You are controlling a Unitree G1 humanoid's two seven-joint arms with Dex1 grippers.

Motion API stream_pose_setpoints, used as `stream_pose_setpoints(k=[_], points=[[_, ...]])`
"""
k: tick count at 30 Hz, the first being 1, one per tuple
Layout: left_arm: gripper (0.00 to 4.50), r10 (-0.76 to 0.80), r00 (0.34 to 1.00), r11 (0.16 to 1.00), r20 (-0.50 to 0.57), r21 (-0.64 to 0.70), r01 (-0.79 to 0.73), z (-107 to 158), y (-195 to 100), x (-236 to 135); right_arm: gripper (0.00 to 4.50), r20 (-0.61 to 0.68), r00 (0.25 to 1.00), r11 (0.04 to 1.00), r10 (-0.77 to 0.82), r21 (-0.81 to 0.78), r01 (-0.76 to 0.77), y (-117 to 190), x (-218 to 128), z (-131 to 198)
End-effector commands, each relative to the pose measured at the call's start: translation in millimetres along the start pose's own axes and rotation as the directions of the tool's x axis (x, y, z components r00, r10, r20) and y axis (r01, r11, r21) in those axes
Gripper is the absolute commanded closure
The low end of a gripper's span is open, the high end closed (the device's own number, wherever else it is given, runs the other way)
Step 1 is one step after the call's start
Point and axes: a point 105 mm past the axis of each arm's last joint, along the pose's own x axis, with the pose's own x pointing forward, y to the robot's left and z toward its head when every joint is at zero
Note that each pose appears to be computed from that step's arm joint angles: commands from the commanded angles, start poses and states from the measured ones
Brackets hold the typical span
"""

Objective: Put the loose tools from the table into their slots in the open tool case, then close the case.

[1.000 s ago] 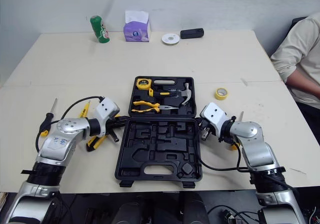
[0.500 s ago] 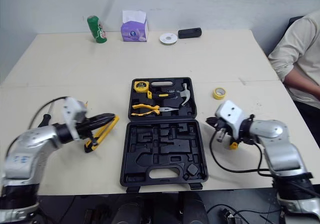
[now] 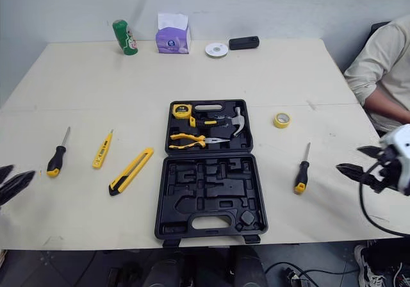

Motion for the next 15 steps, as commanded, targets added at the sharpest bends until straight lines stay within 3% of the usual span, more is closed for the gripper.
stream_pose_setpoints(k=[1,10,15], points=[[0.06,0.120,0.992,0.992,-0.037,0.051,-0.118,-9,28,-26,0.00,0.004,0.997,0.997,-0.071,-0.024,0.071,-19,-16,3],[0.06,0.308,0.937,0.942,-0.167,0.191,-0.275,-26,70,-62,0.00,-0.026,0.994,0.991,-0.108,-0.083,0.105,-35,-11,1],[0.06,0.275,0.947,0.949,-0.167,0.204,-0.239,-26,63,-54,0.00,-0.020,0.997,0.993,-0.080,-0.084,0.078,-28,-2,2]])
